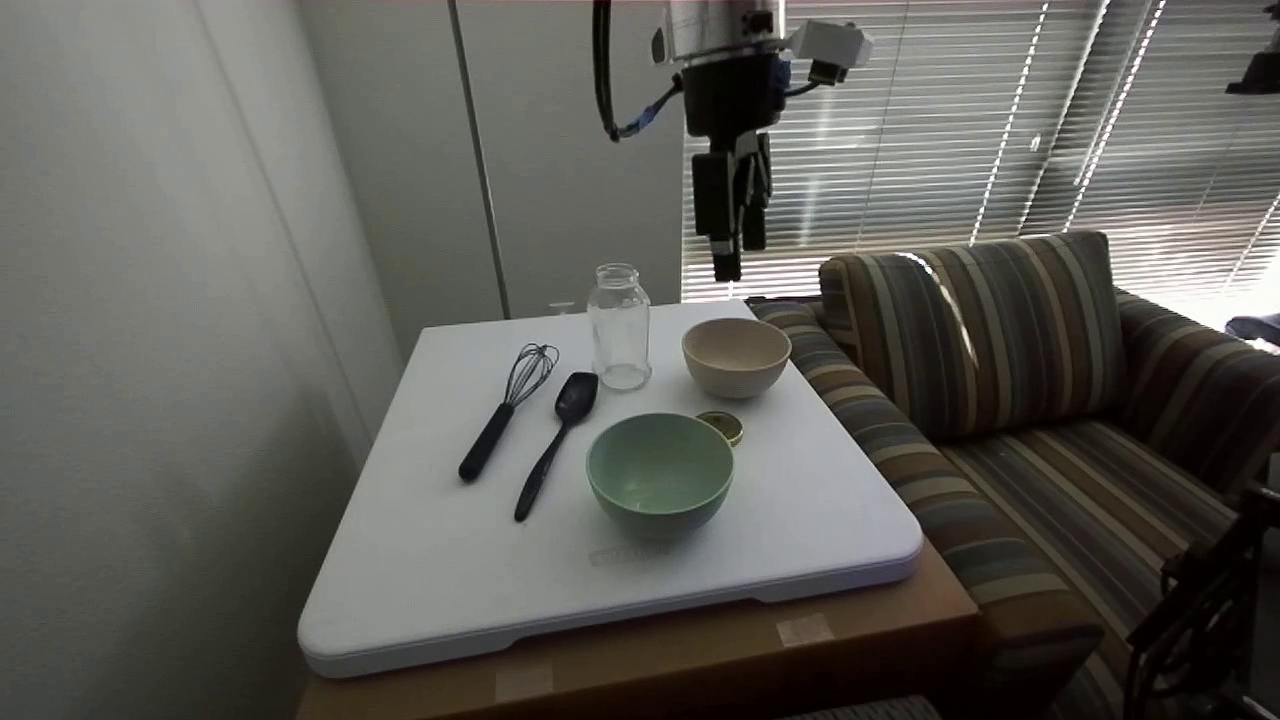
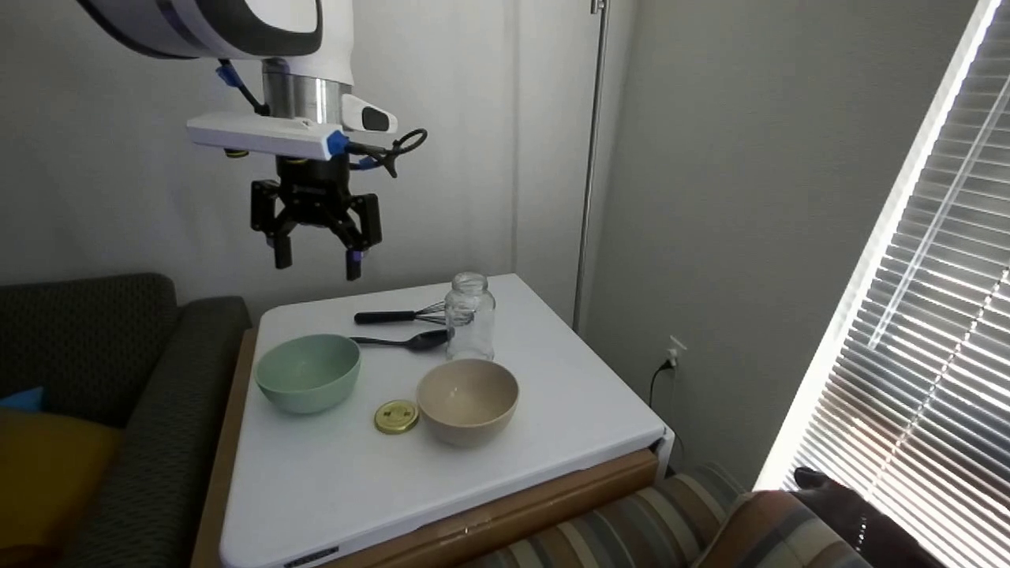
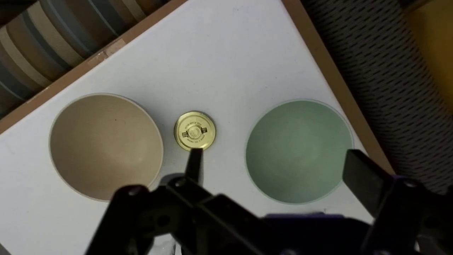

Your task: Pick the big spoon and put it in the white bowl

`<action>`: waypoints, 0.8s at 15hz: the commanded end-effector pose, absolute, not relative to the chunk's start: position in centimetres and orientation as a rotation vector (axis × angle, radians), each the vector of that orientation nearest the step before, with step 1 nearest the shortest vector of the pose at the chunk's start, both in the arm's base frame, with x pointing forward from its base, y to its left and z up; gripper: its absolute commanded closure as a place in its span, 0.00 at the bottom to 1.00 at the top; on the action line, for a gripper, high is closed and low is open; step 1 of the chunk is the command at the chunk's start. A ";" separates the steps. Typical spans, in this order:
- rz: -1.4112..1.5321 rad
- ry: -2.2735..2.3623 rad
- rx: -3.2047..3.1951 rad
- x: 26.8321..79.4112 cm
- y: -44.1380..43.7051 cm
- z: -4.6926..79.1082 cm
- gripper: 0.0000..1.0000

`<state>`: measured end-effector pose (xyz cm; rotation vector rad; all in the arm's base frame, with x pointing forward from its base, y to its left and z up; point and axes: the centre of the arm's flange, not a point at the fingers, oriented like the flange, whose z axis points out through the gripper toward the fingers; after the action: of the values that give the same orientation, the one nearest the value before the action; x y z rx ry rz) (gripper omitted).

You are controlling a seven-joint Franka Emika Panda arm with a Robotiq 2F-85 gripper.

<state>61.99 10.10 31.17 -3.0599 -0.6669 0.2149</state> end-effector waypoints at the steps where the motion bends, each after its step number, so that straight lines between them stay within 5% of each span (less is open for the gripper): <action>1: 0.215 -0.666 -3.060 62.0 10.1 31.2 0.00; 5: 0.008 -0.516 -3.076 61.0 9.6 30.5 0.00; 12: -0.229 -0.303 -2.963 66.9 14.6 26.3 0.00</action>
<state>64.19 12.06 28.59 -3.0006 -0.3374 -0.1921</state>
